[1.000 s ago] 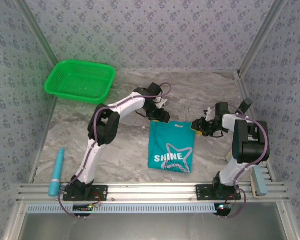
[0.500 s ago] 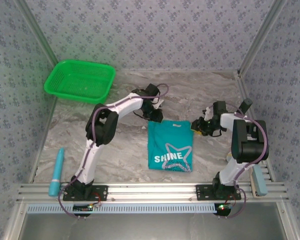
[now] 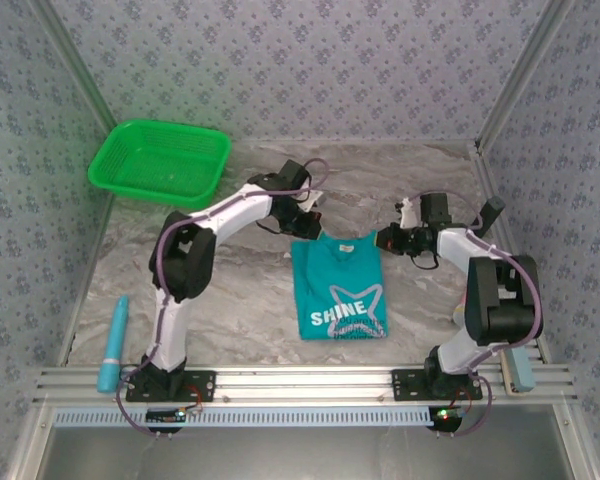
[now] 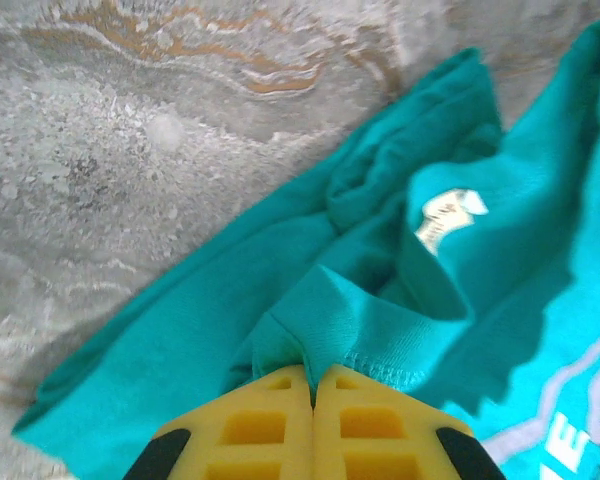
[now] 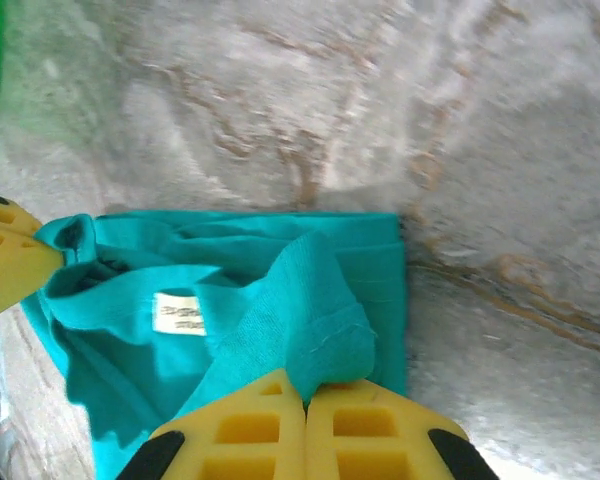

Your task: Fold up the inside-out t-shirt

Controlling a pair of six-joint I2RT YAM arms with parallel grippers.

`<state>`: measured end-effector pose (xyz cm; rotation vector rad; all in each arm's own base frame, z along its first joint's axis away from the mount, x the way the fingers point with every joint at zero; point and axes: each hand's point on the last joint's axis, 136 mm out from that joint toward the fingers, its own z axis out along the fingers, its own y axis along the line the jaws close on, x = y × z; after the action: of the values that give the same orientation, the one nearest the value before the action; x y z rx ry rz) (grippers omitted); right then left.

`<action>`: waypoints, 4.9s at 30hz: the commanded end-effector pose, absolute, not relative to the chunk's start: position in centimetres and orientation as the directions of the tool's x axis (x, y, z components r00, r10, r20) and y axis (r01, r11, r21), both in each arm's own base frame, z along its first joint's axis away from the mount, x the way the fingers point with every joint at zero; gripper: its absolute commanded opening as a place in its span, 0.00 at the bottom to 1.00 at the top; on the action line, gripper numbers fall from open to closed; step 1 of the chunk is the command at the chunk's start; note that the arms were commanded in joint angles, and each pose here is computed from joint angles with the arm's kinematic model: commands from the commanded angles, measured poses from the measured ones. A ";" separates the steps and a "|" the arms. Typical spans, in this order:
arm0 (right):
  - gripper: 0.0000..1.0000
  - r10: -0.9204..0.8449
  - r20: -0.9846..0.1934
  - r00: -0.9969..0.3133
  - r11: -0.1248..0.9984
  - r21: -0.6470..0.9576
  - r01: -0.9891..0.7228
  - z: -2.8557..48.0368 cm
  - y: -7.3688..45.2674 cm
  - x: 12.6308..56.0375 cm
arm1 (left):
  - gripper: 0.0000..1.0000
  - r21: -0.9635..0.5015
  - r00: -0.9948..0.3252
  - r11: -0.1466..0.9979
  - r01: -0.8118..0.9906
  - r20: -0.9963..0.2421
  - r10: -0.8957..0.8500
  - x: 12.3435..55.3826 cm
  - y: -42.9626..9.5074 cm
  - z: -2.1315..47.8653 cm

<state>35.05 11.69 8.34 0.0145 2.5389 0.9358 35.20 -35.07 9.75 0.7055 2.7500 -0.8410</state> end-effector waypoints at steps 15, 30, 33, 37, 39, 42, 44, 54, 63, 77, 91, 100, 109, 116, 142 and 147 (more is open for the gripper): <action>0.03 -0.029 -0.537 -0.843 0.631 0.644 -0.432 15.7 18.0 36.2 | 0.00 -0.479 -0.891 0.794 0.374 -0.424 0.164 33.2 -28.3 16.7; 0.11 -0.151 -0.398 -0.905 0.730 0.572 -0.373 5.5 21.6 43.2 | 0.00 -0.471 -0.930 0.876 0.104 -0.357 -0.081 35.3 -22.9 8.7; 0.30 -0.113 -0.361 -0.925 0.796 0.524 -0.302 3.5 20.8 44.5 | 0.21 -0.432 -0.930 0.899 0.068 -0.355 -0.100 35.5 -21.9 6.2; 0.43 -0.066 -0.426 -0.902 0.852 0.447 -0.273 5.3 19.3 44.5 | 0.46 -0.416 -0.926 0.907 0.074 -0.367 -0.092 35.8 -21.2 5.3; 0.48 -0.069 -0.462 -0.884 0.860 0.421 -0.287 7.4 18.8 43.9 | 0.46 -0.366 -0.910 0.930 0.043 -0.398 -0.114 35.6 -19.4 6.1; 0.49 -0.095 -0.504 -0.858 0.870 0.377 -0.318 10.3 17.9 41.7 | 0.47 -0.306 -0.880 0.951 0.036 -0.460 -0.114 34.9 -17.5 8.7; 0.51 -0.112 -0.515 -0.850 0.871 0.361 -0.334 11.3 17.6 39.4 | 0.52 -0.326 -0.882 0.944 0.049 -0.457 -0.113 33.8 -17.5 9.7; 0.52 -0.139 -0.389 -0.911 0.884 0.366 -0.291 6.9 17.3 31.0 | 0.54 -0.519 -0.938 0.849 0.101 -0.335 -0.093 30.4 -23.5 6.5; 0.38 -0.163 -0.260 -0.952 0.934 0.268 -0.234 2.3 17.2 23.2 | 0.52 -0.377 -0.940 0.919 0.120 -0.341 -0.018 33.3 -24.1 2.9; 0.84 -0.061 -0.561 -0.826 0.965 0.178 -0.192 13.0 14.8 32.7 | 1.00 -0.509 -0.920 0.828 0.235 -0.390 0.022 35.7 -22.8 10.6; 0.86 -0.056 -0.418 -0.907 0.897 0.377 -0.229 9.6 15.1 36.3 | 1.00 -0.238 -0.712 0.952 0.195 -0.702 -0.030 35.4 -19.3 19.5; 0.72 -0.008 -0.295 -0.955 0.871 0.468 -0.152 5.8 16.8 38.2 | 1.00 -0.483 -0.884 0.875 -0.031 -0.395 -0.249 35.2 -19.7 11.3; 0.60 0.000 -0.249 -0.968 0.844 0.520 -0.133 4.6 18.1 39.7 | 0.99 -0.574 -0.946 0.814 0.089 -0.305 -0.112 36.1 -24.4 7.8; 0.51 -0.008 -0.200 -0.980 0.836 0.536 -0.117 3.7 18.9 39.1 | 0.82 -0.621 -0.984 0.780 0.081 -0.174 -0.037 35.6 -26.5 4.8; 0.00 0.000 -0.530 -0.848 0.603 0.677 -0.423 14.4 22.2 43.2 | 0.00 -0.567 -0.779 0.601 0.563 -0.608 0.155 39.5 -27.7 15.0; 0.00 0.003 -0.746 -0.666 0.561 0.553 -0.616 24.9 22.9 45.2 | 0.00 -0.496 -0.683 0.584 0.643 -0.717 0.143 41.8 -26.6 24.9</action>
<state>44.14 22.04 14.95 -0.3175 2.3712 1.1184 41.30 -26.45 16.59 0.4759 2.3876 -1.0307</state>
